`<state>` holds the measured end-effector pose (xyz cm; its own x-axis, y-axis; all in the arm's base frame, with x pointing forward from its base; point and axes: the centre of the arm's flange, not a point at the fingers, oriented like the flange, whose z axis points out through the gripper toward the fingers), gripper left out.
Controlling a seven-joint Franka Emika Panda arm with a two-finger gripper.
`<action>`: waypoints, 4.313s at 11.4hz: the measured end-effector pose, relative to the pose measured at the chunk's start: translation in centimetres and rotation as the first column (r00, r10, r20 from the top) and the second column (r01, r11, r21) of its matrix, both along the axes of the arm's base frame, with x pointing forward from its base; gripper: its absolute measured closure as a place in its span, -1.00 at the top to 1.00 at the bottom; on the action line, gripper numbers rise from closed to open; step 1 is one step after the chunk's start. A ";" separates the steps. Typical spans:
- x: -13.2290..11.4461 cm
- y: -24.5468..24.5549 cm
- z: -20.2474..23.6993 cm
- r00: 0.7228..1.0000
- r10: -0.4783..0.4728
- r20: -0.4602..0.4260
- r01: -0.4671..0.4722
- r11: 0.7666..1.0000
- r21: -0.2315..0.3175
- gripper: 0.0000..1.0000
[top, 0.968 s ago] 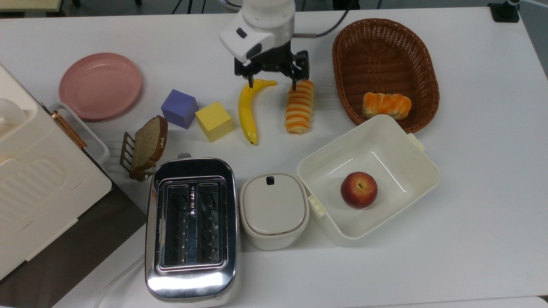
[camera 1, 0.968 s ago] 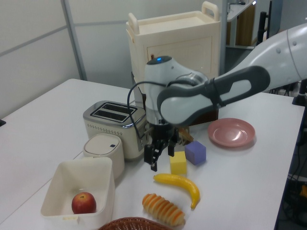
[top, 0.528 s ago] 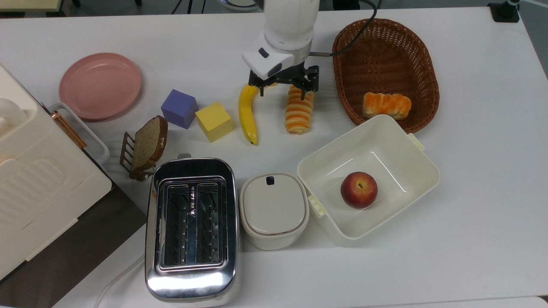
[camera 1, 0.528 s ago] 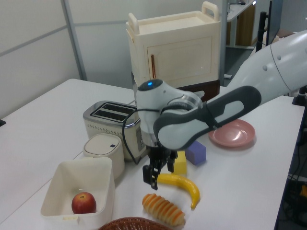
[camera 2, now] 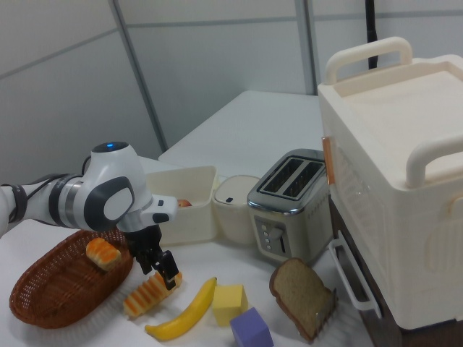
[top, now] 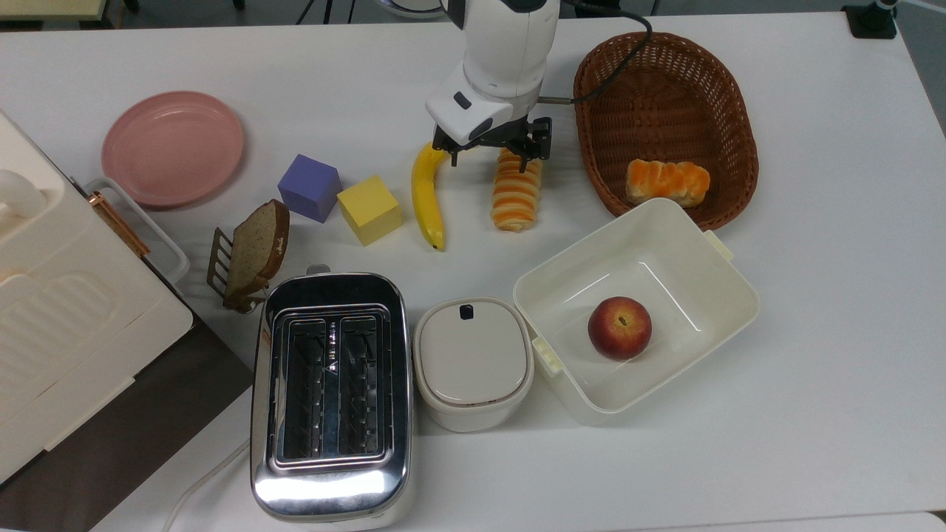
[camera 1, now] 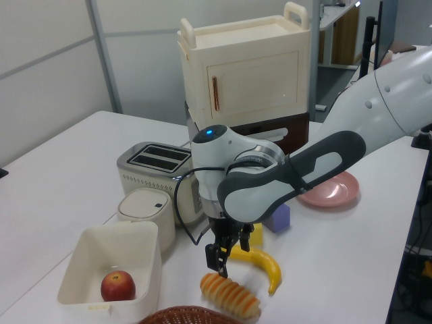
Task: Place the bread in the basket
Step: 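Lower the gripper and close it around the striped bread loaf, then lift the bread loaf and carry it over the wicker basket, then lower the loaf into the basket and open the gripper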
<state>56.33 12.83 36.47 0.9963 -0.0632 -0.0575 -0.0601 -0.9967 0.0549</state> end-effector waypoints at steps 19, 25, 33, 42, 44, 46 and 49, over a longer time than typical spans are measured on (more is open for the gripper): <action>0.1 4.7 -3.8 0.995 0.094 0.022 -0.095 0.995 0.027 0.88; 0.6 4.4 -4.3 0.994 0.097 0.044 -0.098 0.995 0.023 -0.52; 1.5 0.9 5.0 0.981 0.034 0.191 -0.042 0.999 0.034 -0.73; -2.3 10.0 8.9 0.959 0.194 0.206 -0.203 0.979 0.028 -0.72; -4.2 13.3 8.6 0.951 0.258 0.173 -0.265 0.964 0.020 -0.72; -6.2 16.1 8.1 0.940 0.314 0.132 -0.318 0.948 0.010 -0.72; -8.6 19.2 6.8 0.922 0.380 0.079 -0.381 0.925 -0.001 -0.72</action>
<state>47.76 32.07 43.28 0.9467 0.3214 0.0210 0.3201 -0.9460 0.0506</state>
